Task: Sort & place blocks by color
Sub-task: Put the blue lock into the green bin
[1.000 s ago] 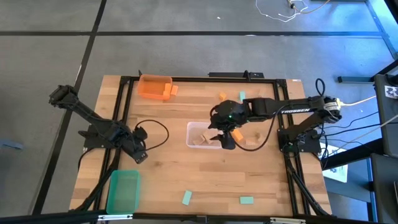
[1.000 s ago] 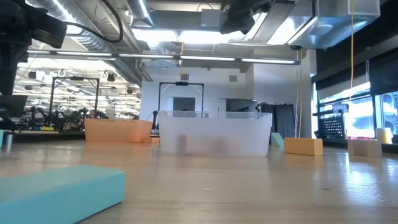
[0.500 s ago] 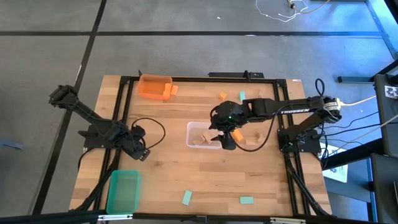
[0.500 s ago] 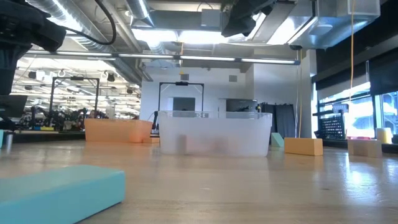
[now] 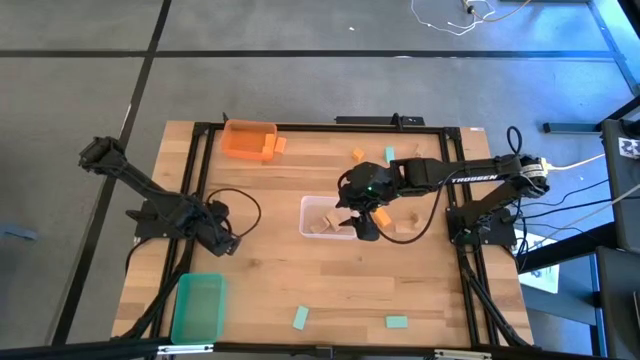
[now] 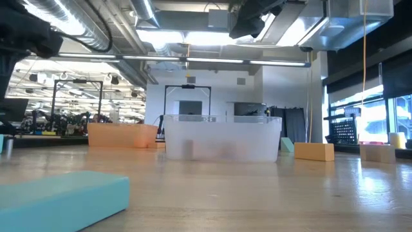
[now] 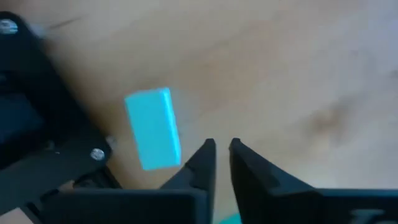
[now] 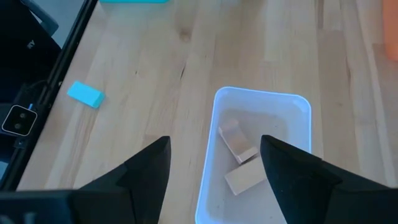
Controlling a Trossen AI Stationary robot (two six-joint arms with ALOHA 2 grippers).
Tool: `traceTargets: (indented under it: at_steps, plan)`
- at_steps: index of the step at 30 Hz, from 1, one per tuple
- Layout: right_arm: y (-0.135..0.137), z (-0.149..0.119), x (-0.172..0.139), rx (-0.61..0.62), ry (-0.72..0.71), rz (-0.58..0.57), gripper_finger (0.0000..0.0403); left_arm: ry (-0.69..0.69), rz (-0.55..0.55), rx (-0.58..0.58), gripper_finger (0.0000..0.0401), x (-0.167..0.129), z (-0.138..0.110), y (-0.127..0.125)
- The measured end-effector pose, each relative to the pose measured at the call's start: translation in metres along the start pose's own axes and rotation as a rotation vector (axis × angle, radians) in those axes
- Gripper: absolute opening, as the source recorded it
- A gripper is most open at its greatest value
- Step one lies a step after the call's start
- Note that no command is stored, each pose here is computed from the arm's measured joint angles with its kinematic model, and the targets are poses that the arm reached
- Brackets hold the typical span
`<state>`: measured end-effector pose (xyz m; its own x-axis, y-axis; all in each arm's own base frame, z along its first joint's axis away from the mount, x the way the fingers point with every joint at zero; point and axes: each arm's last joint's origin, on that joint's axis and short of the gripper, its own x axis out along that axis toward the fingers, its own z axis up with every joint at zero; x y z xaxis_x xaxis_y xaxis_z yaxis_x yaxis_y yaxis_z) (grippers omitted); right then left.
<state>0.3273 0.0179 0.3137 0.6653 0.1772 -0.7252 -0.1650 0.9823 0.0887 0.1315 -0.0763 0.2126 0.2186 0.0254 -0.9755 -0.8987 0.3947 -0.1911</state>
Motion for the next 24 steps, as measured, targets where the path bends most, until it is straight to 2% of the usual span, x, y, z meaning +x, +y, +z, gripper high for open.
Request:
traceTargets:
  at_steps: [8, 12, 16, 24]
  plan:
    - [0.0, 0.0, 0.0, 0.0, -0.002, 0.0, 0.0248, 0.004, 0.052, -0.097, 0.0148, 0.015, -0.001, 0.01]
    - [0.0, 0.0, 0.0, -0.001, -0.003, 0.0, 0.0248, 0.009, 0.089, -0.115, 0.0185, 0.023, -0.002, 0.017]
    - [0.0, 0.0, 0.0, -0.001, -0.004, 0.0, 0.0248, 0.008, 0.09, -0.132, 0.02, 0.031, -0.002, 0.02]
    - [0.0, 0.001, 0.0, -0.001, -0.005, 0.0, 0.0248, 0.025, 0.104, -0.135, 0.0201, 0.041, -0.004, 0.023]
